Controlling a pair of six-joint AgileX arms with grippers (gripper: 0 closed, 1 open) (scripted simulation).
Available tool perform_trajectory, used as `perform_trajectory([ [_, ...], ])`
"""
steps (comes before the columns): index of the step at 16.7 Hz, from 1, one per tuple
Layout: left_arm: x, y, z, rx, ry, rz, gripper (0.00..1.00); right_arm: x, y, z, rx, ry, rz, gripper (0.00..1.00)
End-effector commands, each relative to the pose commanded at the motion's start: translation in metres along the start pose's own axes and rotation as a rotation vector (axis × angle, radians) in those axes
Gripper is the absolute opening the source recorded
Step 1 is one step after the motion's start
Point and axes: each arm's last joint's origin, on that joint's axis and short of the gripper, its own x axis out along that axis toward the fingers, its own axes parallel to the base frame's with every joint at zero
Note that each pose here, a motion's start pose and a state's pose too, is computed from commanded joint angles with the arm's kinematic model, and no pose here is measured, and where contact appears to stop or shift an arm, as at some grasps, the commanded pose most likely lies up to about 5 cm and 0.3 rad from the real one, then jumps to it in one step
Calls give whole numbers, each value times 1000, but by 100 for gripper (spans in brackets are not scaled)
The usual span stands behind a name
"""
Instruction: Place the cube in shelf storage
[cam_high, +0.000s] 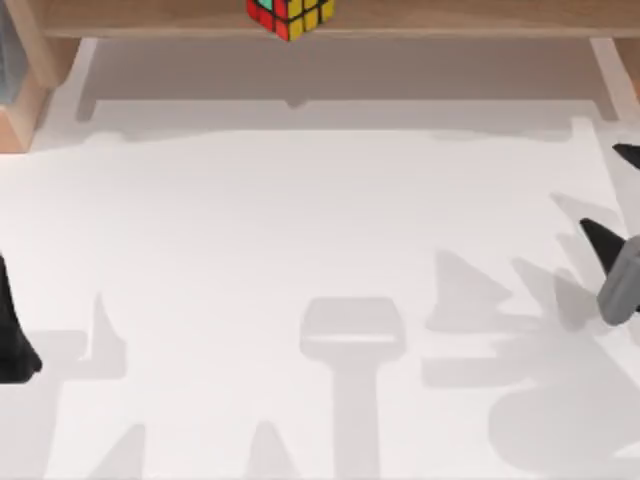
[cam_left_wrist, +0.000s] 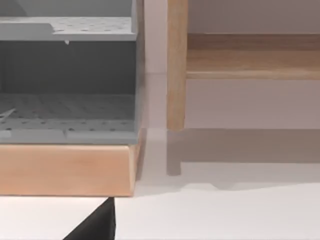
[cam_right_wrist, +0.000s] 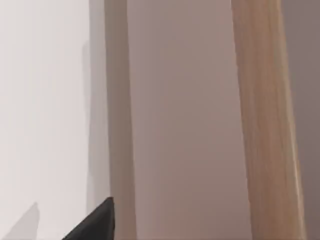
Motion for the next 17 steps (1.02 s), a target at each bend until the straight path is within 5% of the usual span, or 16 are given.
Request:
perform_trajectory([
  [9,0,0,0,0,0,0,100,-122,-6,-109,-74,487,-83,100],
  [17,0,0,0,0,0,0,100,-132,-9,-122,-84,543,-100,100],
])
